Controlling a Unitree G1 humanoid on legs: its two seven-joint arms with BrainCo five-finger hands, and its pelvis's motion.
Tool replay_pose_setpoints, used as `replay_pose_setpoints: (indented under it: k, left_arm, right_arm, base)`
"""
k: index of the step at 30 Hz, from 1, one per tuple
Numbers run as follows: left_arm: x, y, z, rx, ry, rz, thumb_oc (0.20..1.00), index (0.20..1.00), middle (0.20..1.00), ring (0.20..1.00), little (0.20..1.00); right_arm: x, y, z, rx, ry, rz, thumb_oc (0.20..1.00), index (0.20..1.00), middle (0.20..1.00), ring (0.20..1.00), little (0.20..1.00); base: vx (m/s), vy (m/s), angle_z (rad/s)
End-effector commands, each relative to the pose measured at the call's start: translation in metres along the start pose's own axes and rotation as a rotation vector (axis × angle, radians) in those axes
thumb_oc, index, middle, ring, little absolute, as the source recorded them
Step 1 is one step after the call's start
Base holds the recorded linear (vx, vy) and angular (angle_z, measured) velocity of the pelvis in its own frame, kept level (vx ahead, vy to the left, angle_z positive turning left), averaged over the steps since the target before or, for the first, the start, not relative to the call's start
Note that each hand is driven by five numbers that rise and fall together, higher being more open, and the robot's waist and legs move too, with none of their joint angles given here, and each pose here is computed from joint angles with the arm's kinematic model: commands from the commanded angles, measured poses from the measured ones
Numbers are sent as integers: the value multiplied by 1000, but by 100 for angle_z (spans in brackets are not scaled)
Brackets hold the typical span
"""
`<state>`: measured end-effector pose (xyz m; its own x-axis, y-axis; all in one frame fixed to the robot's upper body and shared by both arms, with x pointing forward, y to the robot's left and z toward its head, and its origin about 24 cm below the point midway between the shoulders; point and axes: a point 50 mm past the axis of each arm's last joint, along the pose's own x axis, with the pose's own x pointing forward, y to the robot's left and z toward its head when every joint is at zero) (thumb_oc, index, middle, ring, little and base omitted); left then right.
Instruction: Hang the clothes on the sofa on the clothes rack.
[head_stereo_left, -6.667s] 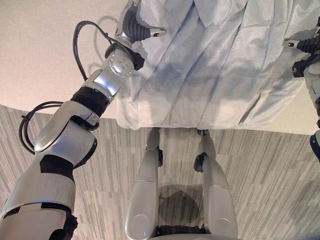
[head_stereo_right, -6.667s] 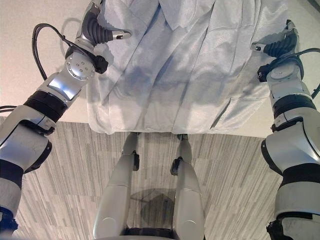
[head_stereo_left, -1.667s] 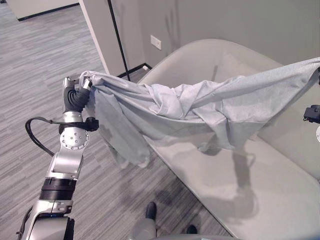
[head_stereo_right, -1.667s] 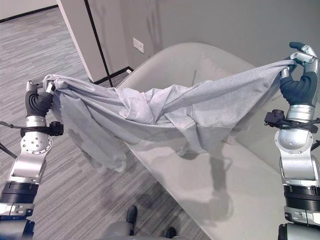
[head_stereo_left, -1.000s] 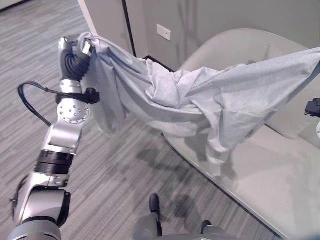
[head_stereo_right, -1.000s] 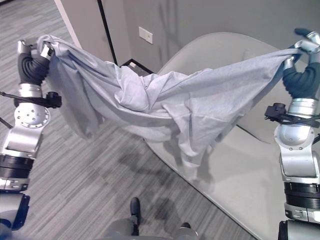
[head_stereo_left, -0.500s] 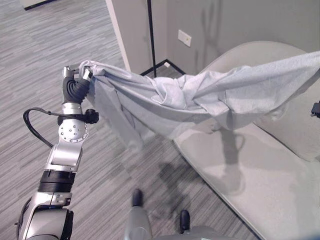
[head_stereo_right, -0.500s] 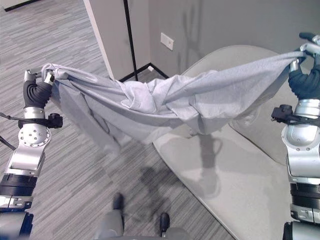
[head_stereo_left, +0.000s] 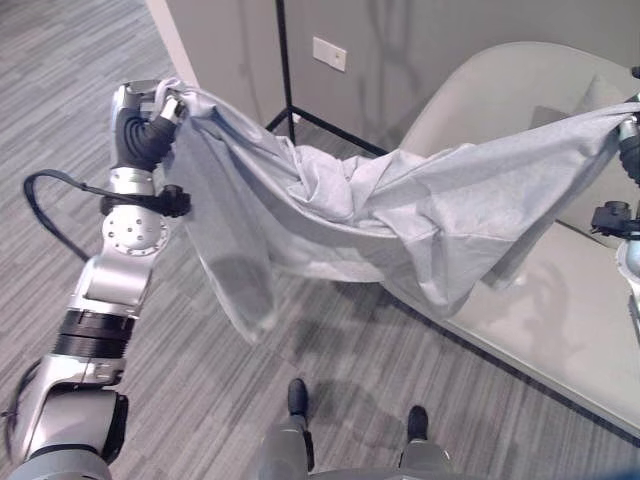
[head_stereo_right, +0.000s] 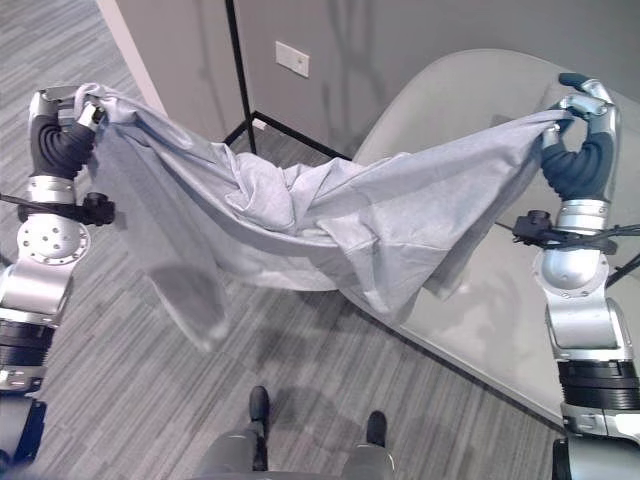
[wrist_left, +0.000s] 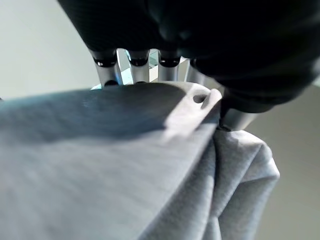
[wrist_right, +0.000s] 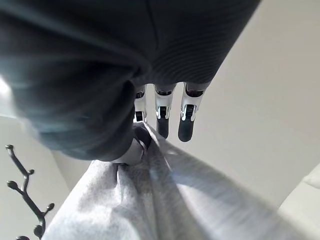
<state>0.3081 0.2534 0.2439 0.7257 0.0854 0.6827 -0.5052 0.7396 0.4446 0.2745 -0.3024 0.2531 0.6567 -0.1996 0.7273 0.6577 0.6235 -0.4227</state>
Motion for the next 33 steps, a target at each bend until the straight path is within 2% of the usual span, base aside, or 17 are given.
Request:
replay_pose_setpoints:
  k: [1,11,17,23,27,33]
  left_arm:
    - [12,21,15,-7,-80,86,200,200,200,200,200]
    - [-10,9,0,-112,-4,71,200,200,200,200,200]
    - [5,3,10,-123,-43,57,200,200,200,200,200]
    - [4,3,11,-90,-65,33,200,200,200,200,200]
    - [17,23,23,-2,-129,60,200,200,200,200,200]
    - [15,20,24,-29,-124,66,200,200,200,200,200]
  right_arm:
    - [23,-23,20,12,-104,-94,200,200,200,200,200]
    - [19,-33,11,-40,-69,-83,200,200,200,200,200]
    - [15,-46,12,-60,-80,-124,200,200,200,200,200]
    - [8,-31,11,-31,-73,-74,200,200,200,200,200]
    - [28,-13,20,56,-86,-103,200,200,200,200,200]
    - [46,-28,33,56,-137,-132,200,200,200,200,200]
  base:
    - [17,227,-8]
    - [-1,167,20]
    - [111,224,26]
    - [496,607,-35]
    - [41,442,-81]
    - [61,377,-47]
